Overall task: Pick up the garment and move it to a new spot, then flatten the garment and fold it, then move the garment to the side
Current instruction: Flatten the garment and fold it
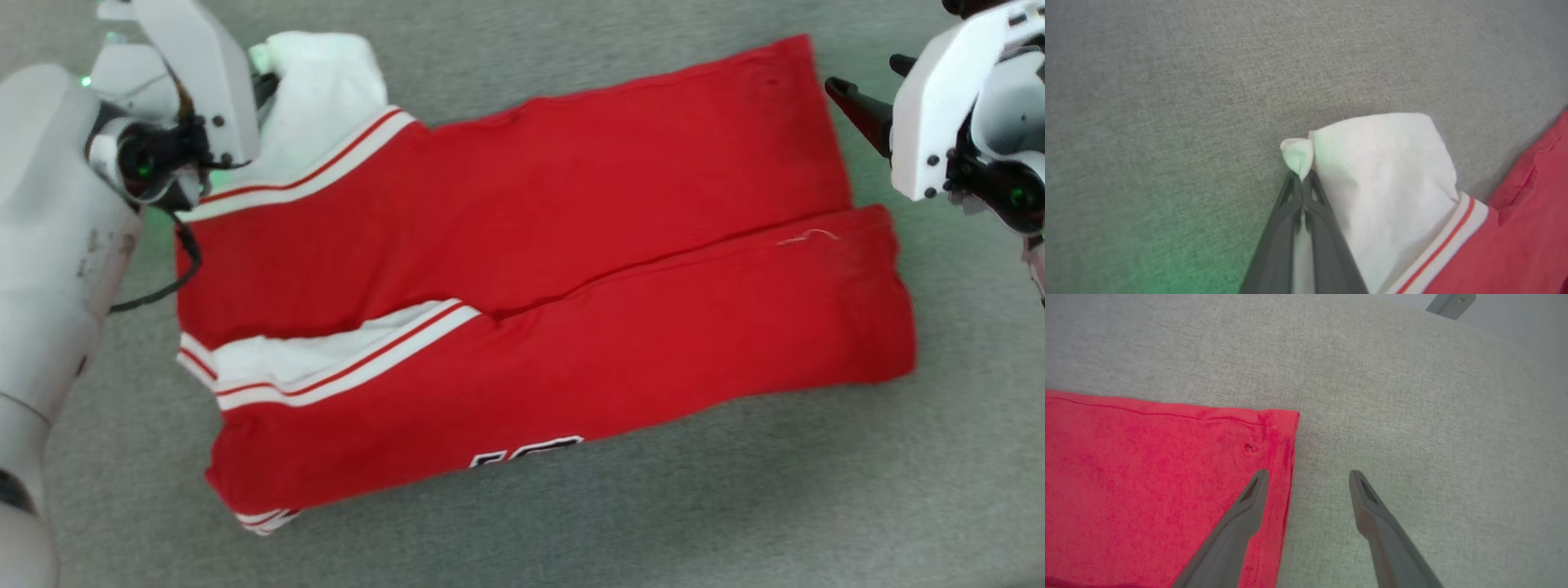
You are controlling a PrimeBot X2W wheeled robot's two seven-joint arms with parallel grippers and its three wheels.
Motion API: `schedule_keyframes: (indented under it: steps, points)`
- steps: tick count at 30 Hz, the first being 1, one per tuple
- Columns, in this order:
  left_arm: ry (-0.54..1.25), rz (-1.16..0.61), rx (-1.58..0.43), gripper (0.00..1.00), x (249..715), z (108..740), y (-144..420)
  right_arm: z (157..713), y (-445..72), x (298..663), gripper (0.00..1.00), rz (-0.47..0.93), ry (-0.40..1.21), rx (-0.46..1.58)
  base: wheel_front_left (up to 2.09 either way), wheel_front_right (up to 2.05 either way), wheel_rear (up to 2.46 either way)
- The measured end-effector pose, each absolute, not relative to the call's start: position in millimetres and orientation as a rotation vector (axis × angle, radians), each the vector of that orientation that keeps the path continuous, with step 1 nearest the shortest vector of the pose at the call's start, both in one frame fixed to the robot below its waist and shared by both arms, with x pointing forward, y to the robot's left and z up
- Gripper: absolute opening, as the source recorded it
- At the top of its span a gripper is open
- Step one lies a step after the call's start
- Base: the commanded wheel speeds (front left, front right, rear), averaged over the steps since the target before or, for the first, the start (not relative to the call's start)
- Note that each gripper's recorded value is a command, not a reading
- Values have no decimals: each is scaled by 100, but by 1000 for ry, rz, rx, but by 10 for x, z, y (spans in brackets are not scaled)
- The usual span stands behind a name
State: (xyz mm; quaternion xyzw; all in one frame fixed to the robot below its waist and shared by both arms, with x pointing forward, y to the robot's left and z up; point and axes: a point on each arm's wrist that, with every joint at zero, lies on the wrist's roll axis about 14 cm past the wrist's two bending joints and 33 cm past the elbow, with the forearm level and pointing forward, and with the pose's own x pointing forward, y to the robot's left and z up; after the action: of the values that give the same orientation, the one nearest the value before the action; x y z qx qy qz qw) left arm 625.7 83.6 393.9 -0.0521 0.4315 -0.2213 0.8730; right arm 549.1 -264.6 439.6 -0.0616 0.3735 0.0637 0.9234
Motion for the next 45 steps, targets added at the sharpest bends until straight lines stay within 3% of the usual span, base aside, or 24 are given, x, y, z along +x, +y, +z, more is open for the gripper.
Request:
schedule_keyframes:
  steps: [5, 6, 7, 8, 9, 20, 30, 38, 45]
  points:
    - [893, -464, -110, 0, 6245, 3921, 905, 4116, -2454, 5589, 100, 164, 877, -150, 0, 0, 0]
    - [893, -465, -111, 0, 6244, 3914, 913, 4051, -2415, 5578, 82, 172, 908, -149, 0, 0, 0]
    - [890, -468, -113, 0, 6242, 3906, 909, 4003, -2359, 5574, 36, 188, 928, -151, 0, 0, 0]
    - [887, -470, -117, 0, 6240, 3899, 906, 3995, -2317, 5598, 6, 199, 924, -142, 0, 0, 0]
    - [883, -471, -123, 0, 6242, 3899, 903, 4006, -2295, 5634, 0, 204, 913, -136, 0, 0, 0]
    - [695, -612, -215, 0, 6040, 4421, 508, 4344, -2296, 5654, 0, 228, 715, -108, 0, 0, 0]
    - [513, -749, -270, 0, 5289, 5087, 697, 4528, -2325, 5035, 0, 332, 644, -110, 0, 0, 0]
    - [506, -715, -345, 0, 4538, 4955, 1097, 4500, -2294, 4646, 0, 411, 618, -130, 0, 0, 0]
    - [567, -671, -460, 0, 4038, 4668, 1157, 4391, -2411, 4483, 0, 386, 607, -95, 0, 0, 0]
